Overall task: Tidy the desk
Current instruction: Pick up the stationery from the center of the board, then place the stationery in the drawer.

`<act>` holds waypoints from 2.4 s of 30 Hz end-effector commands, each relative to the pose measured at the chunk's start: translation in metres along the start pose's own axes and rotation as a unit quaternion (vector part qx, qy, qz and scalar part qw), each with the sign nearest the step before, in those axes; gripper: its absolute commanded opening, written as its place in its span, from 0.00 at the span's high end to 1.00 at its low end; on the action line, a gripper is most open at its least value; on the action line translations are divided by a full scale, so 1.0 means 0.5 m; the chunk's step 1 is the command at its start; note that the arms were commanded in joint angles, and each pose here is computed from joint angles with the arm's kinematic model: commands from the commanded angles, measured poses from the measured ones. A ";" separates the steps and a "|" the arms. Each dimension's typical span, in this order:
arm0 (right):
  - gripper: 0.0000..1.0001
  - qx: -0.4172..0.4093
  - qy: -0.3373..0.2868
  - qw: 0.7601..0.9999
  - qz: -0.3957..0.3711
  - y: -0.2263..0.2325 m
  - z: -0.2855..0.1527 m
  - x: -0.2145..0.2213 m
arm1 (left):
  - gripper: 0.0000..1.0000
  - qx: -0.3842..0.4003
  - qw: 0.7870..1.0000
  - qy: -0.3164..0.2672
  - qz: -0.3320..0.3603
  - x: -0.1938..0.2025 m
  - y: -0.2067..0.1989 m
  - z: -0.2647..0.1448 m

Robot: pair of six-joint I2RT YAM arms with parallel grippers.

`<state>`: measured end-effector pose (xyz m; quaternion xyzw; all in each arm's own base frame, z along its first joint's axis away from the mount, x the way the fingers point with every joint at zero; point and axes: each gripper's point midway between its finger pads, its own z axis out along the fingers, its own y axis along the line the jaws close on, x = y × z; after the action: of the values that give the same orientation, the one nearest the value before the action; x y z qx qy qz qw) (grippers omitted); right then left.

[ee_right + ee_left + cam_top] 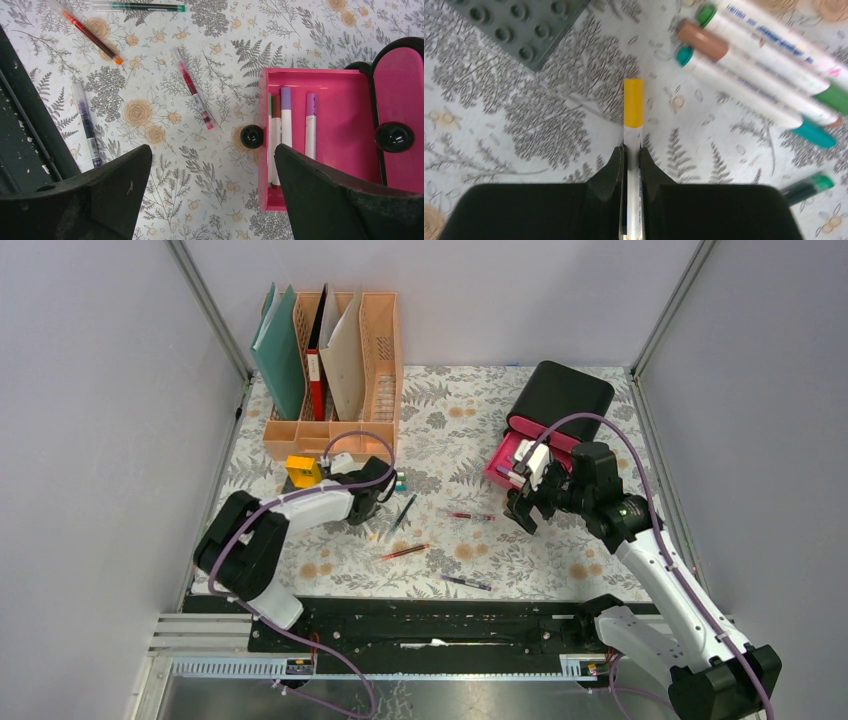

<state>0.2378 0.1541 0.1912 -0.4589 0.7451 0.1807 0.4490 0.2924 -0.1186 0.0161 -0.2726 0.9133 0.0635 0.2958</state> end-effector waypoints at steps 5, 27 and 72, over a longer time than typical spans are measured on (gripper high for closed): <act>0.00 -0.058 -0.052 0.997 -0.011 0.046 -0.015 -0.043 | 1.00 0.134 0.990 -0.021 -0.046 0.003 -0.028 -0.109; 0.00 -0.233 -0.115 0.963 0.075 0.165 -0.016 -0.076 | 1.00 0.669 0.734 -0.086 -0.080 0.026 -0.211 -0.526; 0.52 -0.296 -0.133 0.909 0.262 0.174 0.039 -0.098 | 1.00 0.702 0.688 -0.169 -0.071 0.061 -0.359 -0.675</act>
<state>0.1842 0.2354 0.2009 -0.3209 0.6996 0.5504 0.3234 0.1954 -0.3759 0.2462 -0.0194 0.6452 -0.5464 0.5336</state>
